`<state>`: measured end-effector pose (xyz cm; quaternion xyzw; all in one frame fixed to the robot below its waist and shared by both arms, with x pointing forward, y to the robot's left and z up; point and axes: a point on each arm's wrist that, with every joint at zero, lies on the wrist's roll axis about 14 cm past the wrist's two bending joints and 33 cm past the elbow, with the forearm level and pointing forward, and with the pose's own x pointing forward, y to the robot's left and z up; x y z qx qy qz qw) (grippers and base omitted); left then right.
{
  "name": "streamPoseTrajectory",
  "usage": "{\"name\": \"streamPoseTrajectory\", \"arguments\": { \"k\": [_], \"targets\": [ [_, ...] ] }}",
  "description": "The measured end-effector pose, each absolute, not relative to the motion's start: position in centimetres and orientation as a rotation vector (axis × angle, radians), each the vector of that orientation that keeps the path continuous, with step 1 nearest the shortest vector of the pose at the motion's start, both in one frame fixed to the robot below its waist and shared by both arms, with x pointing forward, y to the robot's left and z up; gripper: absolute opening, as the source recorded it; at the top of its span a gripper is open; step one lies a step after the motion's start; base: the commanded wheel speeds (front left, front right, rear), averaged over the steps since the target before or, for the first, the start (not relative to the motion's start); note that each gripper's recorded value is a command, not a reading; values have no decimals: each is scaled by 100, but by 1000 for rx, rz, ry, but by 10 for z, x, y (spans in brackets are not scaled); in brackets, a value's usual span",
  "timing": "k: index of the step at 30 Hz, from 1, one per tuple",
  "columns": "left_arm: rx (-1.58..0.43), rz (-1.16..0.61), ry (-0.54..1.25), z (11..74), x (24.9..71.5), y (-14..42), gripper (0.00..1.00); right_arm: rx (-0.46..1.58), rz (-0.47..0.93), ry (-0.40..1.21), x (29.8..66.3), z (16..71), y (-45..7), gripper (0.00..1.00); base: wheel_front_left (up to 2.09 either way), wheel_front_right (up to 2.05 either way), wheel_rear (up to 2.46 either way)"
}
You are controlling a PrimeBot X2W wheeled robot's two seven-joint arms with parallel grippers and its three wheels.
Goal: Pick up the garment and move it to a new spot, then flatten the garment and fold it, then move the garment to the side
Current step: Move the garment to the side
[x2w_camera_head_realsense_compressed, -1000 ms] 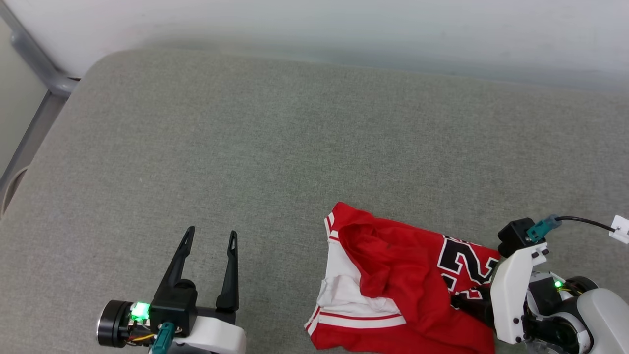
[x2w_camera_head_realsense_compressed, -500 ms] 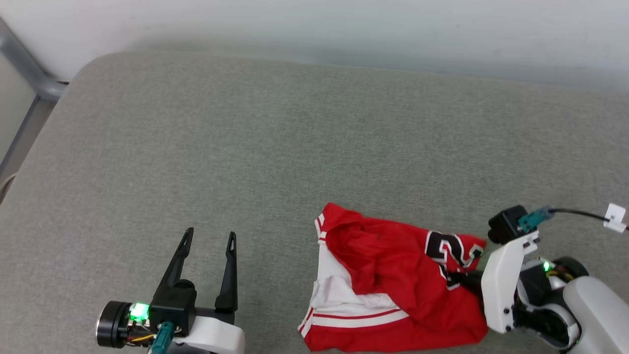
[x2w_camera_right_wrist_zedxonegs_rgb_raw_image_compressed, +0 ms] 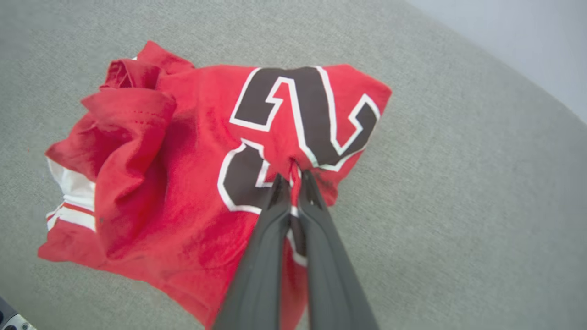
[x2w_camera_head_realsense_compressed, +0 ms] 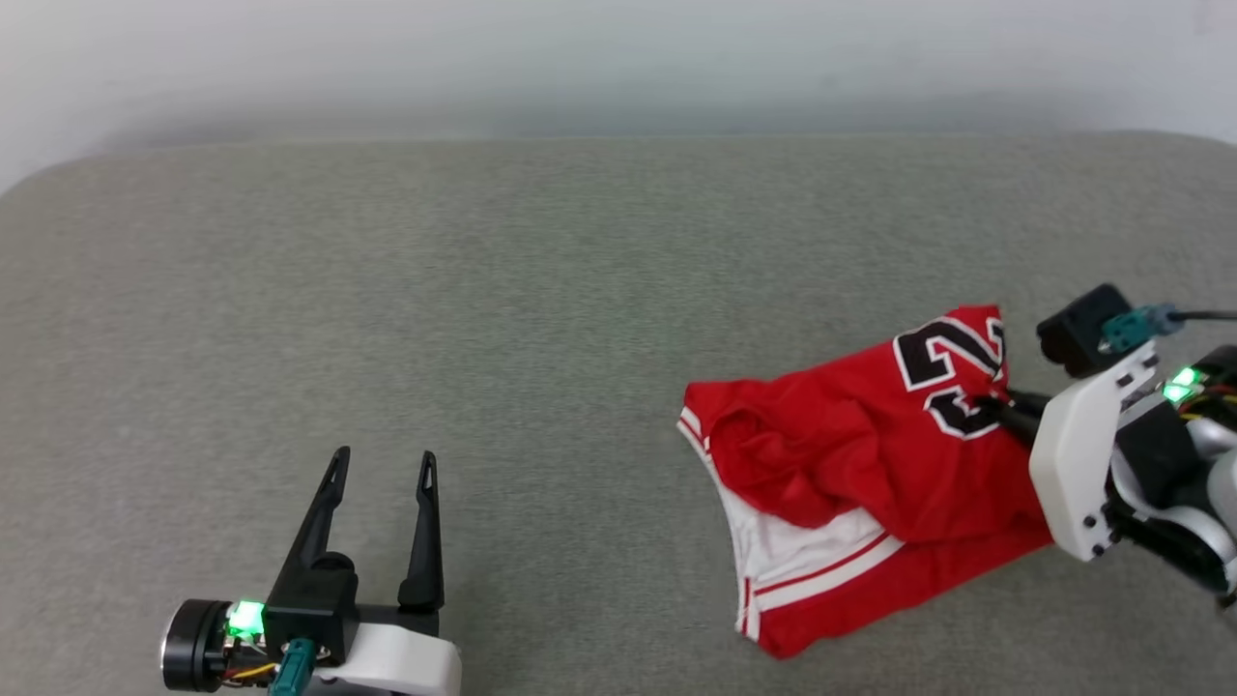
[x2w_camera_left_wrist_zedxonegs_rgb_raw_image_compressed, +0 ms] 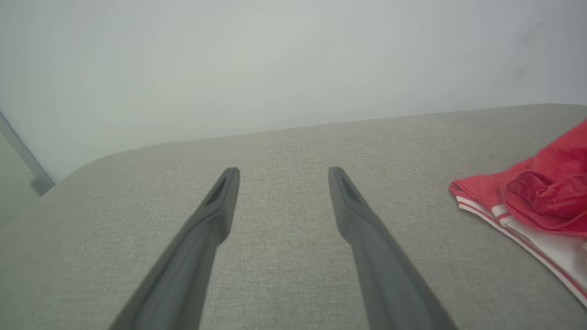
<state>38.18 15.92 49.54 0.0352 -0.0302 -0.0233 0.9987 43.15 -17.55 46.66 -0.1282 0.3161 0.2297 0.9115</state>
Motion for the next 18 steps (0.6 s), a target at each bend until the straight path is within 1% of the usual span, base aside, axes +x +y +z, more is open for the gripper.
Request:
{"name": "streamPoseTrajectory", "arguments": {
  "k": [5, 9, 12, 14, 15, 18],
  "targets": [
    [70, -107, -72, 494, 402, 141, 100, -297, 373, 614, 436, 481, -215, 0, 0, 0, 0],
    [69, -154, -71, 489, 418, 127, 100, -324, 286, 585, 448, 487, -247, 0, 0, 0, 0],
    [71, -176, -68, 485, 426, 121, 100, -353, 245, 592, 453, 484, -264, 0, 0, 0, 0],
    [74, -199, -62, 478, 437, 116, 100, -381, 167, 601, 463, 481, -293, 0, 0, 0, 0],
    [74, -199, -62, 478, 437, 116, 100, -381, 167, 601, 463, 481, -293, 0, 0, 0, 0],
    [76, -211, -57, 471, 448, 113, 100, -407, 80, 622, 471, 476, -327, 0, 0, 0, 0]
  ]
}}
